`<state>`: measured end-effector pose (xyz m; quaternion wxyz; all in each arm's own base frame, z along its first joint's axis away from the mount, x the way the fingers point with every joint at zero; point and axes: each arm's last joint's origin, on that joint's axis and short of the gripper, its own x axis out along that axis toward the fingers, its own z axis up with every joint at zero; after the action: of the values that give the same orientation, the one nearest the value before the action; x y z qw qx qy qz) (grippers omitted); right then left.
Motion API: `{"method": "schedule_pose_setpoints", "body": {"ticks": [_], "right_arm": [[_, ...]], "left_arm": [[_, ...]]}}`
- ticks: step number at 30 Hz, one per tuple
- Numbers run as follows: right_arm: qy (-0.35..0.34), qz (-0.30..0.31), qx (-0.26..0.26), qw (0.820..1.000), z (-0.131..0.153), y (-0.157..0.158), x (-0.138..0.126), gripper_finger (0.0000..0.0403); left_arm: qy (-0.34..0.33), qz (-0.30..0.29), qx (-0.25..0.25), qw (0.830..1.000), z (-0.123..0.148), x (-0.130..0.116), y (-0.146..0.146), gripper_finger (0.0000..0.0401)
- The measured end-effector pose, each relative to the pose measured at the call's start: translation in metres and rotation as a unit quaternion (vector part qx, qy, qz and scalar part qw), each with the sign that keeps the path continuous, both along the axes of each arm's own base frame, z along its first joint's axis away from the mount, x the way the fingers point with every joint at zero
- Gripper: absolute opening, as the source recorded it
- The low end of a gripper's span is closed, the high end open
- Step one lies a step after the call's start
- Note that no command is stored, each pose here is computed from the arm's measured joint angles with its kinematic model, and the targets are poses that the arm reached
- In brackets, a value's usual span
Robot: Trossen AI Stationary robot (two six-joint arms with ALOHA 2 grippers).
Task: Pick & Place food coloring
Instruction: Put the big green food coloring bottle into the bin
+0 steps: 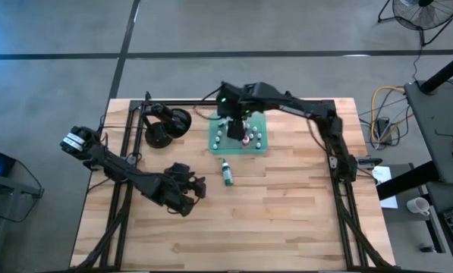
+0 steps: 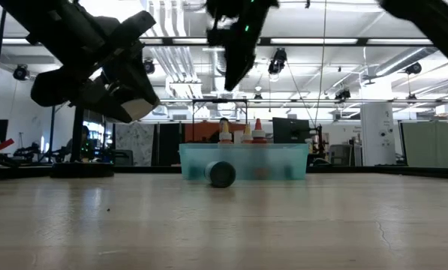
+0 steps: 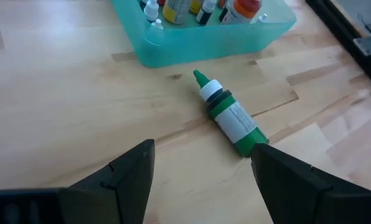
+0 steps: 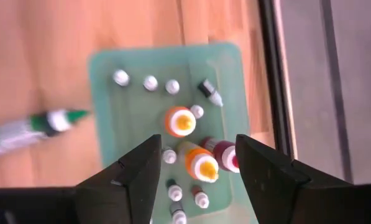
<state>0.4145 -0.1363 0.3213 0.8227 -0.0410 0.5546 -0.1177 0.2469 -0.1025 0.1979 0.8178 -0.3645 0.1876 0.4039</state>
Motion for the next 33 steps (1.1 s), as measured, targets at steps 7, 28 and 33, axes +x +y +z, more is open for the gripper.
{"method": "schedule_pose_setpoints", "body": {"ticks": [7,28,33], "right_arm": [[-0.056,-0.046,0.021,0.997,0.041,-0.006,-0.05,0.0198],[-0.099,-0.156,0.008,0.983,0.014,0.005,-0.172,0.0198],[-0.1,-0.156,0.007,0.983,0.011,0.011,-0.184,0.0198]], "left_arm": [[0.019,0.02,-0.144,0.989,-0.002,0.02,0.035,0.0238],[-0.04,0.073,-0.219,0.972,-0.015,0.1,0.07,0.0238],[0.008,0.09,-0.217,0.972,-0.024,0.121,0.074,0.0238]]}}
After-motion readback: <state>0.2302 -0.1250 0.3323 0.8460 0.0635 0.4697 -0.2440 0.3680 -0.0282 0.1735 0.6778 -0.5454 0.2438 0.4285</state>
